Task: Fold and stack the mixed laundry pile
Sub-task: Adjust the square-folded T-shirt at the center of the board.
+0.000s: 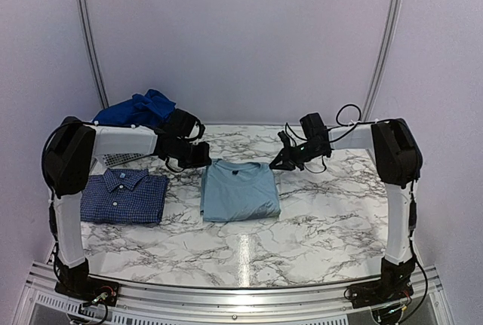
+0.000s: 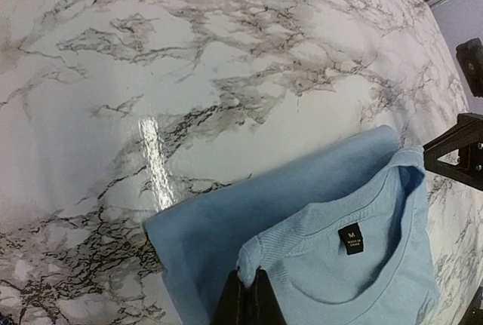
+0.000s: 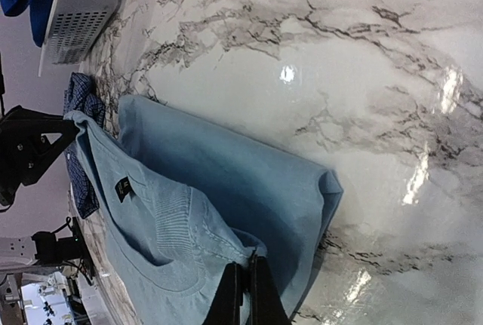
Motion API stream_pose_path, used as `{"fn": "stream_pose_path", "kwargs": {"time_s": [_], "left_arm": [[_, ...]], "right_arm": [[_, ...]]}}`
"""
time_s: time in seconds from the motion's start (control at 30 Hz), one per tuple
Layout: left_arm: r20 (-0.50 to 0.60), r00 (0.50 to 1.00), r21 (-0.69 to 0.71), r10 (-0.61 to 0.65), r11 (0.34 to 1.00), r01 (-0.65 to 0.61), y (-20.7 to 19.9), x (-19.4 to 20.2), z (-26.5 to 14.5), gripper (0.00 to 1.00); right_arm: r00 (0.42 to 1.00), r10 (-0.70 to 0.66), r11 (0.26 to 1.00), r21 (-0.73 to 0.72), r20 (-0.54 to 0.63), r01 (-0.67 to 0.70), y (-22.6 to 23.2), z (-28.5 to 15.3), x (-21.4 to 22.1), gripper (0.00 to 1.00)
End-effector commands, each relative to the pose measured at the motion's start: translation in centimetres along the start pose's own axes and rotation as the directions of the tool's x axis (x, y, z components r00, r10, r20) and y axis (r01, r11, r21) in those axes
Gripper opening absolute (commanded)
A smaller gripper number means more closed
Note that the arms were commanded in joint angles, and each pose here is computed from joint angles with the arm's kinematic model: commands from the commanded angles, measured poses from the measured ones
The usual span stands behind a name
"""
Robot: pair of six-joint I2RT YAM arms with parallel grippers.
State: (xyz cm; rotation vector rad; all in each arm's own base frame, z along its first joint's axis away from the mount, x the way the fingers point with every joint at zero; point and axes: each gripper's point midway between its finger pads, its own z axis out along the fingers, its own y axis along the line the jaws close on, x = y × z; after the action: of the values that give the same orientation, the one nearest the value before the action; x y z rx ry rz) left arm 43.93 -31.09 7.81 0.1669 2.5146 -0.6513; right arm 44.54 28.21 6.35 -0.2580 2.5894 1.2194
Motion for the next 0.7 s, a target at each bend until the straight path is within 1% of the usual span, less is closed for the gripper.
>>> {"fn": "stream_pose_path", "kwargs": {"time_s": [0.0, 0.2, 0.37, 0.5, 0.53, 0.57, 0.6, 0.63, 0.67], "left_arm": [[0.103, 0.995, -0.011, -0.005, 1.0, 0.006, 0.0, -2.7, -1.6, 0.0], [0.096, 0.994, -0.063, -0.045, 0.997, 0.051, 2.5, -2.7, 0.3, 0.0], [0.078, 0.995, -0.133, -0.066, 0.988, 0.076, 5.1, -2.0, 2.7, 0.0], [0.058, 0.996, -0.148, -0.073, 0.986, 0.081, 5.9, -1.7, 4.3, 0.0], [0.057, 0.996, -0.157, -0.075, 0.984, 0.084, 6.1, -1.8, 4.5, 0.0], [0.061, 0.995, -0.164, -0.077, 0.983, 0.086, 6.2, -2.0, 4.5, 0.06], [0.064, 0.995, -0.164, -0.078, 0.983, 0.088, 6.2, -2.2, 4.3, 0.2], [0.072, 0.995, -0.156, -0.076, 0.984, 0.086, 5.9, -2.6, 3.8, 0.33], [0.086, 0.994, -0.155, -0.073, 0.984, 0.086, 5.6, -2.9, 3.1, 0.46]], "right_arm": [[0.991, -0.094, 0.995, -0.034, 0.098, 0.097, 3.6, -1.9, -3.9, 0.0], [0.989, -0.111, 0.994, 0.024, 0.098, 0.109, 1.8, -0.5, -5.5, 0.0], [0.991, -0.107, 0.992, 0.079, 0.081, 0.101, -0.6, 1.1, -5.7, 0.0], [0.993, -0.092, 0.99, 0.109, 0.067, 0.085, -1.8, 1.8, -5.8, 0.0], [0.993, -0.096, 0.989, 0.119, 0.072, 0.087, -1.7, 1.6, -6.2, 0.09], [0.992, -0.103, 0.987, 0.133, 0.078, 0.092, -1.3, 1.0, -6.6, 0.21], [0.989, -0.12, 0.984, 0.146, 0.091, 0.106, -0.6, 0.1, -7.3, 0.31], [0.984, -0.139, 0.98, 0.157, 0.111, 0.12, 0.2, -0.9, -7.9, 0.39], [0.978, -0.162, 0.977, 0.161, 0.129, 0.141, 1.4, -2.0, -8.4, 0.45]]}}
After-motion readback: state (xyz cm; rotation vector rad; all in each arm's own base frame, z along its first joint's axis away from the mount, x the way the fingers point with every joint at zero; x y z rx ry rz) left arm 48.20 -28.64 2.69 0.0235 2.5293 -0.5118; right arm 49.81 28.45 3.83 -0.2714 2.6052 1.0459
